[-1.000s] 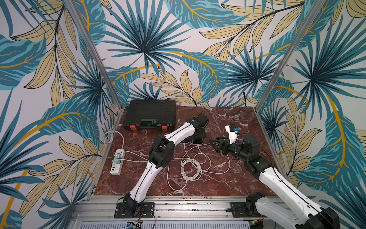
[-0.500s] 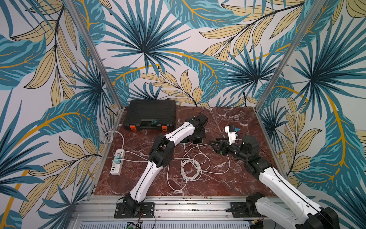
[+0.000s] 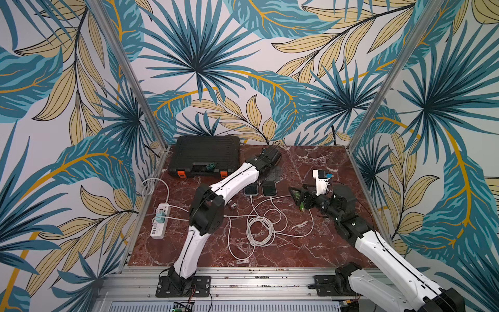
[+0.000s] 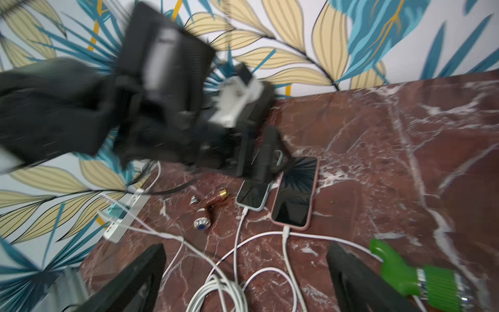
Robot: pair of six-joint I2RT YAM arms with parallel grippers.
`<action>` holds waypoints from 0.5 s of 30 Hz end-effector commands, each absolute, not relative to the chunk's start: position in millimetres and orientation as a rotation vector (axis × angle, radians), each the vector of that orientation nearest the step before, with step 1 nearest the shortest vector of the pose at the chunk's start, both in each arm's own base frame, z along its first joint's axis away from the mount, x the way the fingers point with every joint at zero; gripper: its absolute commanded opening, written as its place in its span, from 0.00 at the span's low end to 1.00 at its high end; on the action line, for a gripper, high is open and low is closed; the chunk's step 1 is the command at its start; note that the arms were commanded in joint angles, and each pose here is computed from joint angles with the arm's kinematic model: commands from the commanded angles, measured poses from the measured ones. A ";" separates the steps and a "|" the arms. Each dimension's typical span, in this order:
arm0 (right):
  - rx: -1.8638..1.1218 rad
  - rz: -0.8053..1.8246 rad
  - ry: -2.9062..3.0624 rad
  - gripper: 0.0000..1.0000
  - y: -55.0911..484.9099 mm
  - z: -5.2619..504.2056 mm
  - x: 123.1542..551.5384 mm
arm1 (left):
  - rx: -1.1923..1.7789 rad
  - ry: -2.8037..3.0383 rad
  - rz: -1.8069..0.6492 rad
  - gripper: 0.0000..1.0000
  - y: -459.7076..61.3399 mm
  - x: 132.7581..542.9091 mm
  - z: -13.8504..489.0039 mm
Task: Plug the charging cable into the phone
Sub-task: Place the phone at the center of the board, then reset both arms
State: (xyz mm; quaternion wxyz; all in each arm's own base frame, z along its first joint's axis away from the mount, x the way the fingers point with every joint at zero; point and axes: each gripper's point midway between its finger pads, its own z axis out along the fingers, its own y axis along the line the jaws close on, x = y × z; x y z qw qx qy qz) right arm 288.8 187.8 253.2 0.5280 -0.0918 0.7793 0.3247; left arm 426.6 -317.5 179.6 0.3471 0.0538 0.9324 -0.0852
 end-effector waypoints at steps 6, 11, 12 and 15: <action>0.240 0.037 1.678 0.99 53.2 237.7 307.1 | 0.017 1.639 -0.010 1.00 -119.5 304.6 309.7; 0.268 -0.215 1.641 0.99 14.8 188.6 287.9 | -0.111 1.733 0.194 1.00 -33.2 280.6 219.2; 0.267 -0.269 1.639 0.99 8.7 179.7 285.7 | -0.102 1.739 0.208 1.00 -29.1 280.7 202.0; 0.286 -0.345 1.653 0.99 -4.2 155.7 289.0 | -0.097 1.680 0.237 1.00 -22.4 288.4 202.7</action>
